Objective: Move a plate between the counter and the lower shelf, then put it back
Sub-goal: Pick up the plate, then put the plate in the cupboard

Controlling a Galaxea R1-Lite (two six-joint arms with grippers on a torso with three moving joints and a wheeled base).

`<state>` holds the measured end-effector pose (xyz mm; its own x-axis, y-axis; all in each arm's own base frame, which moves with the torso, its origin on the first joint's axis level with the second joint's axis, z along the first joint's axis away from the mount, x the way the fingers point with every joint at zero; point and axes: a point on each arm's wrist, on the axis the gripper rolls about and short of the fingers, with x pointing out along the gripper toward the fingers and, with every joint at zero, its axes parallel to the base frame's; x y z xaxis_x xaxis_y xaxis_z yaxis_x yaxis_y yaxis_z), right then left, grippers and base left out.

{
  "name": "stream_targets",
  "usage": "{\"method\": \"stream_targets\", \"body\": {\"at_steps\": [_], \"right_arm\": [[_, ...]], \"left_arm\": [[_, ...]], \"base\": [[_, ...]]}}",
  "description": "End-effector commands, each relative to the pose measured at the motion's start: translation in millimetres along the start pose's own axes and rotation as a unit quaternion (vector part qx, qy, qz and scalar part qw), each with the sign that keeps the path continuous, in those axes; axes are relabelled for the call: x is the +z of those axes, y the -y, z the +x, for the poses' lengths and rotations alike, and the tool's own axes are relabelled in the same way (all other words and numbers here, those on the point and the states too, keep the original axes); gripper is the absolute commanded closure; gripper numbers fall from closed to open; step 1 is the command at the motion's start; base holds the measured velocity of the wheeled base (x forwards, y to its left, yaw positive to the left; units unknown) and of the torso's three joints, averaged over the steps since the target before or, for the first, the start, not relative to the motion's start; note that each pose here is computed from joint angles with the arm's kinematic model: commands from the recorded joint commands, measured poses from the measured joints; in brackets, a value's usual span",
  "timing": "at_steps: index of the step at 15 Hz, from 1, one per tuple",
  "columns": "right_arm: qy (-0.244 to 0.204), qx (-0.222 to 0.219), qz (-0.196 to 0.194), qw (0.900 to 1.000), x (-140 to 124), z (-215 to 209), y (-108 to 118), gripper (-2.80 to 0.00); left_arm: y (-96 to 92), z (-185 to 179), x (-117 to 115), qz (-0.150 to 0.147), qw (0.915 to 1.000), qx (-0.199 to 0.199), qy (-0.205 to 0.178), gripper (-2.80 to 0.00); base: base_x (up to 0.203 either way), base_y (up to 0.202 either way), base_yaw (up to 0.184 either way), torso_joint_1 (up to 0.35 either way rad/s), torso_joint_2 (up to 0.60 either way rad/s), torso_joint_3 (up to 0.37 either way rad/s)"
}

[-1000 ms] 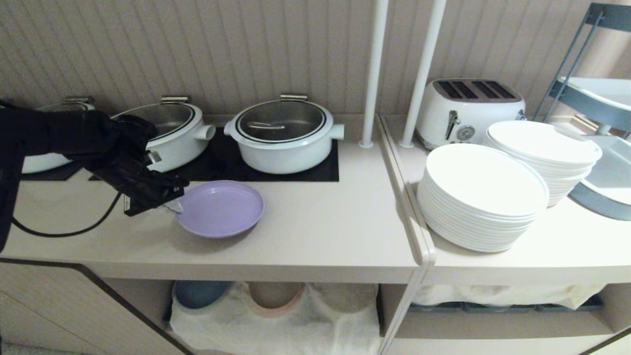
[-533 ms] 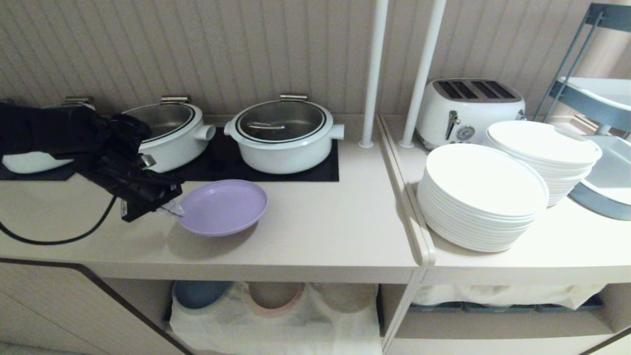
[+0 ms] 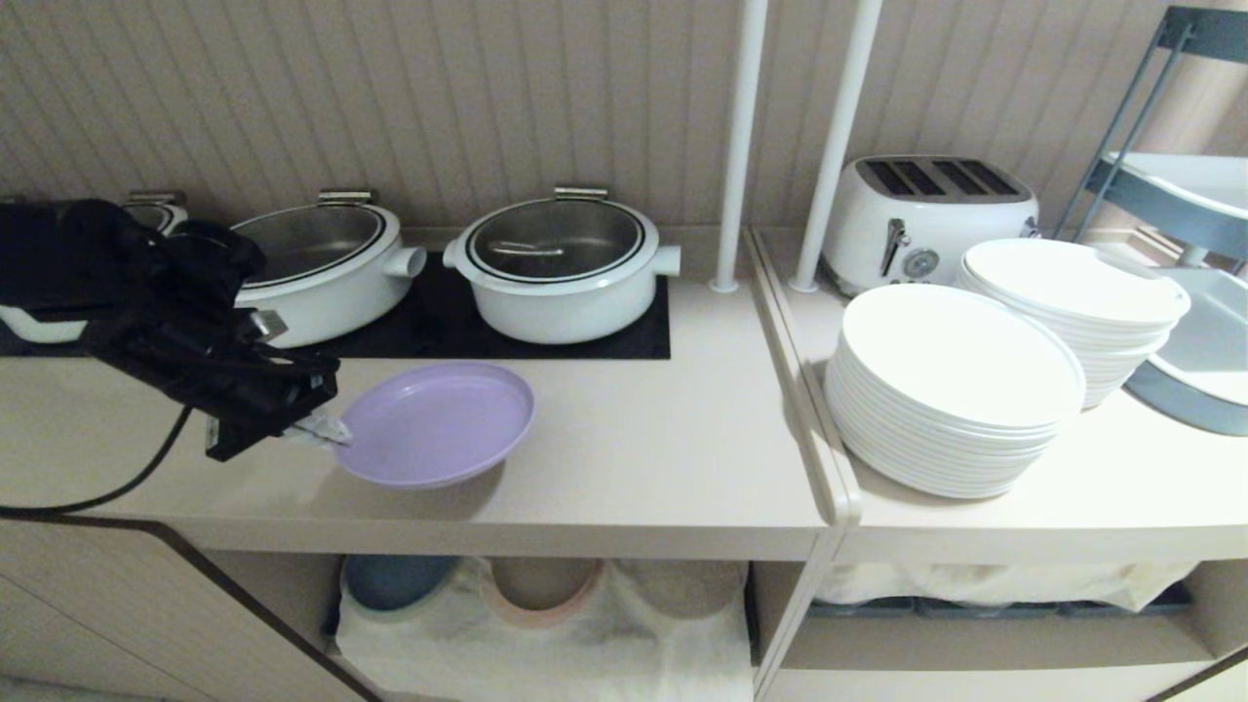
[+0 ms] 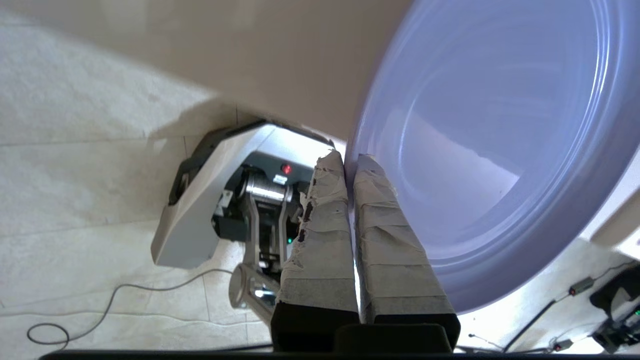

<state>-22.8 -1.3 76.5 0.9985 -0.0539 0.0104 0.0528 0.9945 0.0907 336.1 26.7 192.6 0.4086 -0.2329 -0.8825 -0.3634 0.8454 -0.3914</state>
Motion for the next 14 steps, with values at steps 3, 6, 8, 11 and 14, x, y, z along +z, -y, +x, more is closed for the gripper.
{"method": "stream_targets", "body": {"at_steps": [3, 6, 8, 11, 14], "right_arm": [[0.000, -0.001, 0.000, 1.000, 0.0, 0.0, 0.0, 0.00], [0.000, 0.000, 0.000, 1.000, 0.0, 0.0, 0.0, 0.00], [0.000, -0.001, 0.000, 1.000, 0.0, 0.0, 0.0, 0.00], [0.000, 0.000, 0.000, 1.000, 0.0, 0.0, 0.0, 0.00], [0.000, 0.000, 0.000, 1.000, 0.0, 0.0, 0.0, 0.00]], "left_arm": [[-4.9, -35.2, -37.2, 0.011, 0.9998, -0.018, 0.004, 0.00], [-13.7, -46.9, -65.0, 0.032, 0.9992, -0.022, 0.000, 0.00], [-19.6, -52.4, -81.4, 0.040, 0.9989, -0.025, 0.006, 0.00], [-25.7, -60.1, -99.7, 0.042, 0.9987, -0.027, 0.012, 0.00], [-30.1, -64.4, -112.4, 0.044, 0.9985, -0.028, 0.014, 0.00]], "base": [[0.000, 0.000, 0.000, 0.000, 0.00, 0.000], [0.000, 0.000, 0.000, 0.000, 0.00, 0.000], [0.000, 0.000, 0.000, 0.000, 0.00, 0.000], [0.000, 0.000, 0.000, 0.000, 0.00, 0.000], [0.000, 0.000, 0.000, 0.000, 0.00, 0.000]]}}
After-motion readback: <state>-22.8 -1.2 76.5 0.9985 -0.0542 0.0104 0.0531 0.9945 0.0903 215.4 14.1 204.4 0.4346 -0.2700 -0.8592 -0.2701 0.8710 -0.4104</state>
